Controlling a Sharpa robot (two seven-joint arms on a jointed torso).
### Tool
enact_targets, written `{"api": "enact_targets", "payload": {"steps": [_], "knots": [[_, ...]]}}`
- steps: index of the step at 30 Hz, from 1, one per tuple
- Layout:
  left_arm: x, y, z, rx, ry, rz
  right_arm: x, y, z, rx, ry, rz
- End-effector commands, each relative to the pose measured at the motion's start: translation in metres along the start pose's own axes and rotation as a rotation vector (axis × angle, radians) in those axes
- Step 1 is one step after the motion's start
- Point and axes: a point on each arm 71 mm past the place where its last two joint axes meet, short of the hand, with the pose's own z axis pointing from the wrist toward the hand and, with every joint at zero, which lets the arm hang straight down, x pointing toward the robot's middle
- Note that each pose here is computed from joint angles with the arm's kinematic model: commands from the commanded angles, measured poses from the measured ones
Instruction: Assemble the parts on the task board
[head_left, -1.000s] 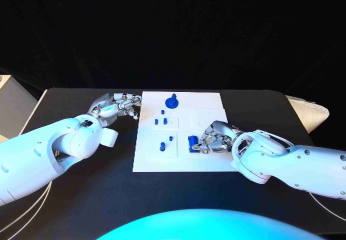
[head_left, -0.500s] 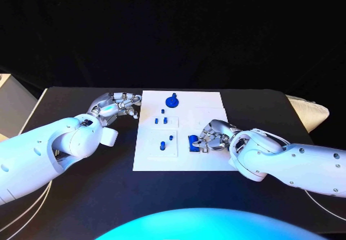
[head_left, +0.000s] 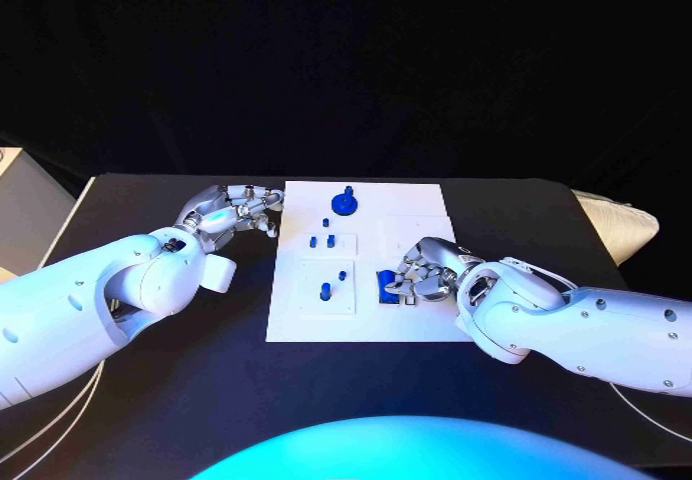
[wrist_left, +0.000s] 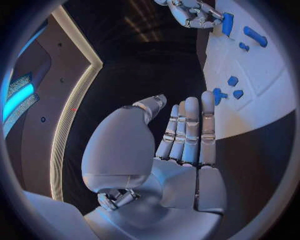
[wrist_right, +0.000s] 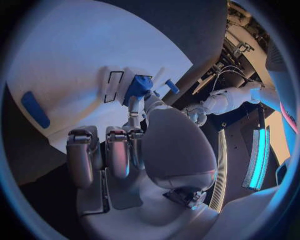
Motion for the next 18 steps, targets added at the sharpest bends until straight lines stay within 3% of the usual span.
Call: {"api": "enact_targets", "payload": {"steps": [1,18], "knots": [[0.0022,0.0001,0.0003,0.003,0.016,-0.008,0.0037,-0.0045,0.0003,0.025,-0.006,-0.037],[0.0024,0.0002,0.0002,0.003,0.016,-0.008,0.0044,0.0013,0.0068,0.012,-0.044,-0.051]]}}
